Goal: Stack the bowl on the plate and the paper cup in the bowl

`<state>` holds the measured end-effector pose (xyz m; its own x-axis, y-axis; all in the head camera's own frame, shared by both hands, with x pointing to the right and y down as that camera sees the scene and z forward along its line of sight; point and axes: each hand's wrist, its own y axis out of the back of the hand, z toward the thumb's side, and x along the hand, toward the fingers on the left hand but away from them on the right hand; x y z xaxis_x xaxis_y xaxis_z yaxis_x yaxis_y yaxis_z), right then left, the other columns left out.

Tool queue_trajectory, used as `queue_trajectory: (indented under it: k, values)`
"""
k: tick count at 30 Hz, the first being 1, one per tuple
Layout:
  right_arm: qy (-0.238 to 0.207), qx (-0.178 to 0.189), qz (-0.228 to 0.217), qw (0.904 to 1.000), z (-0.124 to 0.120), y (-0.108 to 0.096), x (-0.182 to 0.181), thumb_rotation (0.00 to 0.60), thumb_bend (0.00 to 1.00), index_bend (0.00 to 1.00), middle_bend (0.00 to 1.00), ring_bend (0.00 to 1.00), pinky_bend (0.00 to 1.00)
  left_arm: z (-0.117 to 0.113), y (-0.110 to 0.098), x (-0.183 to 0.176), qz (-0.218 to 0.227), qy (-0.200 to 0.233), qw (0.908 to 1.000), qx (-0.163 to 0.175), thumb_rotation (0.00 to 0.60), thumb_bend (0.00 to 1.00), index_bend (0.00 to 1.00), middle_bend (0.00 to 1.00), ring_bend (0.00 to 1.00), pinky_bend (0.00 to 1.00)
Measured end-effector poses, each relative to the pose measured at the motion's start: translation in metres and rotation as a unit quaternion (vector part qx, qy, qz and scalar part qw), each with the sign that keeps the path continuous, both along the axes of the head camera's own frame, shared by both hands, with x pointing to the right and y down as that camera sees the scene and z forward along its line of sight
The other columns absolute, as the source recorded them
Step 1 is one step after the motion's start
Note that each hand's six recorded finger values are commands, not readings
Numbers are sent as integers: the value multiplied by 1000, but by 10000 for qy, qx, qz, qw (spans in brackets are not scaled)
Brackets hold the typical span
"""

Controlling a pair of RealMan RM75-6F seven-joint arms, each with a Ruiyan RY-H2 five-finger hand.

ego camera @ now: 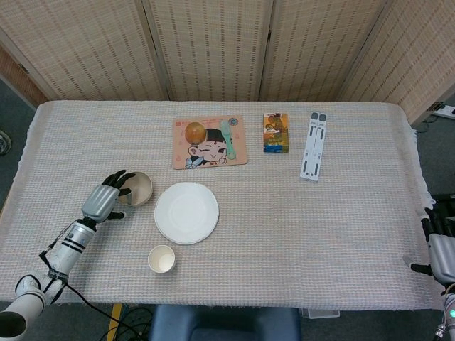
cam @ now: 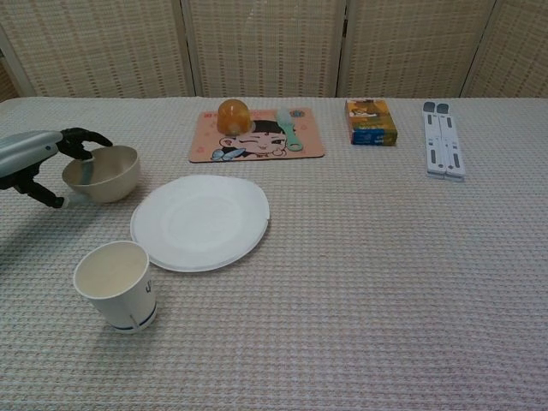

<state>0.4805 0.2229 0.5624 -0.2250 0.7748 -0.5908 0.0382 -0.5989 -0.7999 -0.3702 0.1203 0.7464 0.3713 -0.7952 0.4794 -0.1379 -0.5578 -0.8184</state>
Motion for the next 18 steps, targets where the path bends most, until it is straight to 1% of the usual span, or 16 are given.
queue_trajectory:
  k: [8,15,18]
  values:
    - [-31,24,-17,10000,-2,0,0,600,204,0,0,0,0,-6,1,3,38,58,9998,205,600,366,642,155,0,159]
    - [-100,-21,-20,9999,0,0,0,600,204,0,0,0,0,-18,4,7,193,75,9989,430,600,366,645,155,0,159]
    - [-154,-32,-12,9999,0,-1,0,600,204,0,0,0,0,-24,5,12,265,69,9985,476,600,366,646,155,0,159]
